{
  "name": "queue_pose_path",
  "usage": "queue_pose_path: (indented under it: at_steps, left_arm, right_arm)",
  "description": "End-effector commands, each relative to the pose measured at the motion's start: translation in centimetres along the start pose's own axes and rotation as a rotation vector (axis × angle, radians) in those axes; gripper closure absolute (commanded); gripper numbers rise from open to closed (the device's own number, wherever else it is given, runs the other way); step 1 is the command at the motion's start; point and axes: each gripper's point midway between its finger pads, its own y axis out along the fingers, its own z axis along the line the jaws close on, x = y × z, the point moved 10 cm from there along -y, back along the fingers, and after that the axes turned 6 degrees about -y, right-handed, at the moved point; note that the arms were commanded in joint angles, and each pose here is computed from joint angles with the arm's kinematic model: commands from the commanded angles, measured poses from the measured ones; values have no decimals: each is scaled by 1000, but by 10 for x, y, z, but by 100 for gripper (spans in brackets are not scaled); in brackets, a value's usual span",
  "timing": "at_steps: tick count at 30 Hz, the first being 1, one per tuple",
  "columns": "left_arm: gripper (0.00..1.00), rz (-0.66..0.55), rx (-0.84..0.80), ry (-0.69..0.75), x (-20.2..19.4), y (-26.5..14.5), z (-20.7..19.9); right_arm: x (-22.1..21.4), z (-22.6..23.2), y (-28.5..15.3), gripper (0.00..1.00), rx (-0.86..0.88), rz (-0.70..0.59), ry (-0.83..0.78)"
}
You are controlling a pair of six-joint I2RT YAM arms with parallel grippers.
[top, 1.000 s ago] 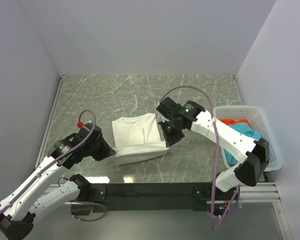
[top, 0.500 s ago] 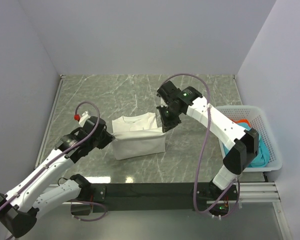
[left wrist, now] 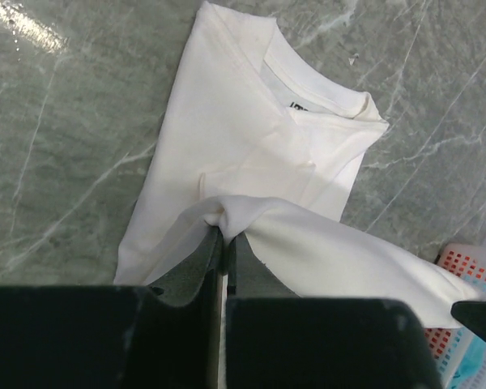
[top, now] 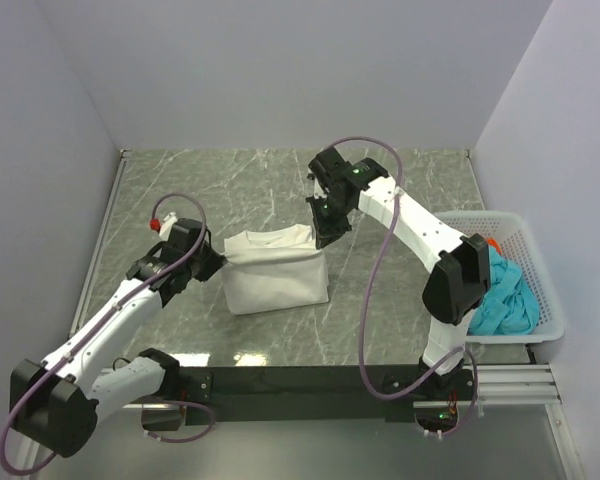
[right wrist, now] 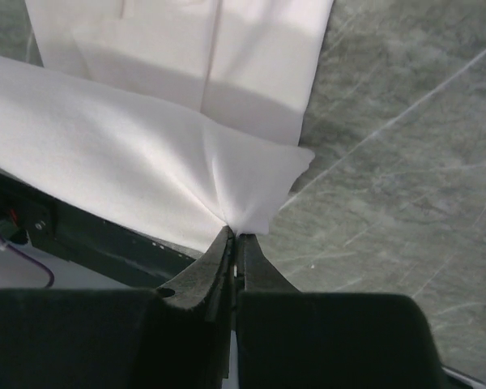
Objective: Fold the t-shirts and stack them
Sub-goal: Fold the tshirt
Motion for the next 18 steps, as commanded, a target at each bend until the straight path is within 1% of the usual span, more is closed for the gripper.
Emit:
queue_pose_path:
  at_steps: [1, 5, 9, 13, 16, 18]
  left_arm:
    - [99, -41, -50, 31, 11, 12, -10]
    - [99, -53, -40, 51, 17, 27, -11]
    - [99, -58, -16, 62, 23, 43, -9]
    - [99, -77, -26, 74, 28, 61, -11]
    - [99, -51, -6, 77, 26, 78, -7]
    - [99, -28, 6, 84, 24, 87, -7]
  right_arm:
    - [23, -10, -5, 100, 2, -70, -1]
    - [33, -19, 10, 100, 20, -66, 24]
    - [43, -28, 35, 100, 19, -50, 40]
    - [55, -34, 51, 100, 25, -71, 49]
    - [62, -39, 69, 100, 27, -75, 55]
    - [62, -42, 85, 100, 26, -47, 68]
